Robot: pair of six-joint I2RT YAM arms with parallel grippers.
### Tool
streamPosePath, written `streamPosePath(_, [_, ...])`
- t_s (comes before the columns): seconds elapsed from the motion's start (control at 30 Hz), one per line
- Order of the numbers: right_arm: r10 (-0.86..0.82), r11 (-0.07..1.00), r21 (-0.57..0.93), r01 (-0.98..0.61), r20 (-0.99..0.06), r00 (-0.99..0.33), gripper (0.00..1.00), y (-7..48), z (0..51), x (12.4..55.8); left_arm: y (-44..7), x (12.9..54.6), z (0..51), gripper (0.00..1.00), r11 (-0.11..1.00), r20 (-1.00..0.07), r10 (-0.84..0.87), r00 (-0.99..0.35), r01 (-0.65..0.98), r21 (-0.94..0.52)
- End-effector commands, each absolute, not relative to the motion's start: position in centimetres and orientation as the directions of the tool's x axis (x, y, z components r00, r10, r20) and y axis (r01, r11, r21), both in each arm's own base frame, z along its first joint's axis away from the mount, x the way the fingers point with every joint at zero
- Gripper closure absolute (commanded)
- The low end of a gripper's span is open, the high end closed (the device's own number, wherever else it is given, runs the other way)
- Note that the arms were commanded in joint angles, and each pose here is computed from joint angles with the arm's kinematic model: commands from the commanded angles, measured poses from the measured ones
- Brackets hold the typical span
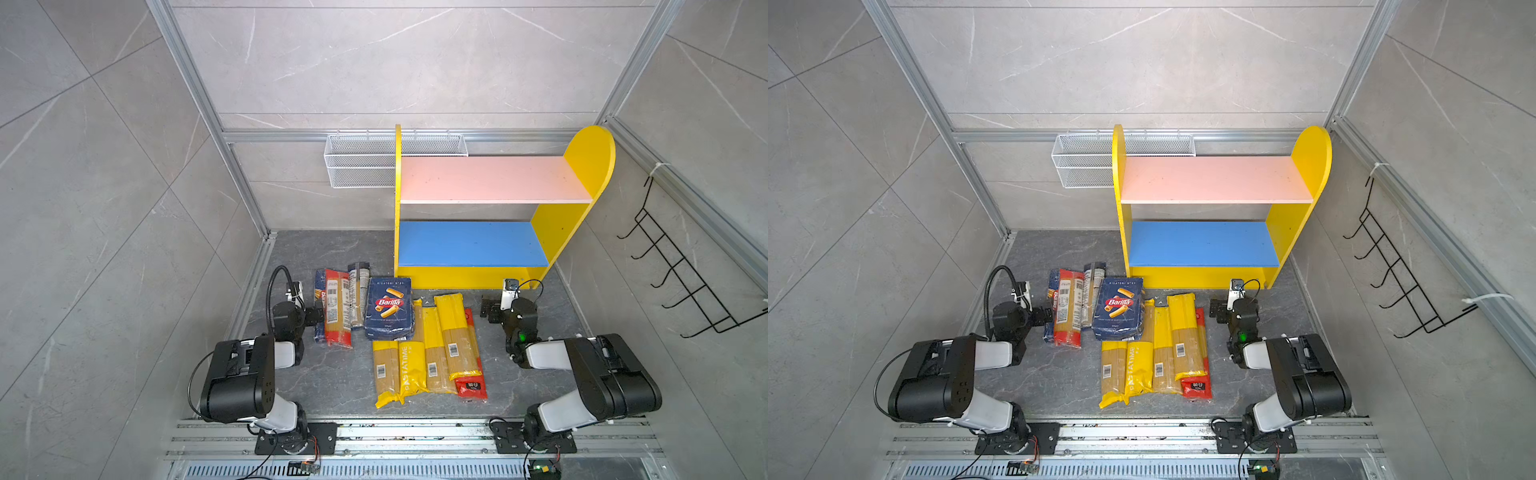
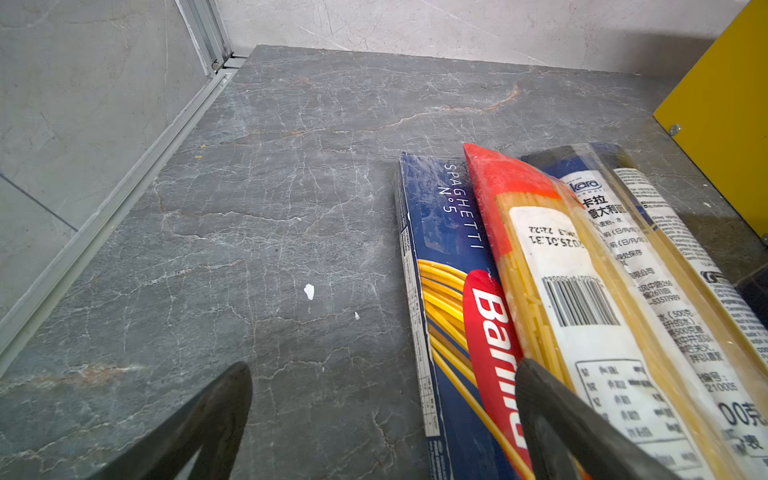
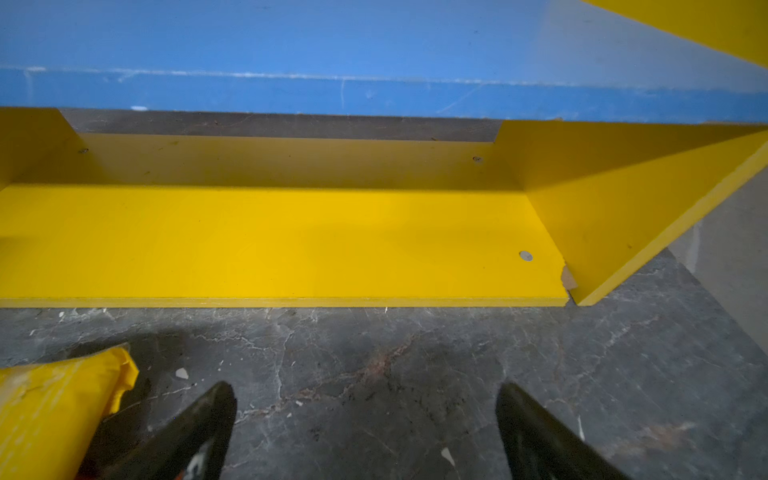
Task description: Place and organize the pasta boxes and bags onto the shelf
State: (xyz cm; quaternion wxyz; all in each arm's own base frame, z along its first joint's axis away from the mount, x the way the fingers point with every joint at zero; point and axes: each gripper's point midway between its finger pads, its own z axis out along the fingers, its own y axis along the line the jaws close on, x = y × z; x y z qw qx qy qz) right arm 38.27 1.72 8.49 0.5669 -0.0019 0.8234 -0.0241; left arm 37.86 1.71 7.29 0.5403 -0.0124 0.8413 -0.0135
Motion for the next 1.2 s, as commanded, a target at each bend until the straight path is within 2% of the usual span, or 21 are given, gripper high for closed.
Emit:
streamPosePath(0.0, [-0.027, 0.999, -0.035, 0.017, -0.940, -0.341, 0.00, 1.9, 9.3, 38.8, 1.8, 38.6, 8.6, 0.00, 0.999, -0.926, -0.034, -0.377, -0.008, -0.033])
streamPosePath(0.87, [-0.027, 0.999, -0.034, 0.016, -0.939, -0.342, 0.00, 1.9, 9.2, 38.7, 1.9, 38.7, 8.7, 0.01, 0.999, -0.925, -0.034, -0.378, -0.005, -0.035])
streamPosePath(1.0, [-0.011, 0.996, -0.041, 0.076, -0.931, -0.364, 0.00, 1.0, 10.3, 39.0, 1.9, 38.7, 8.7, 0.02, 0.999, -0.923, -0.034, -0.384, -0.007, -0.033])
streamPosePath(1.17, [0.007, 0.975, -0.079, 0.209, -0.924, -0.382, 0.00, -0.9, 11.7, 38.0, 2.3, 39.2, 10.3, 0.10, 0.999, -0.905, -0.046, -0.424, -0.036, -0.034])
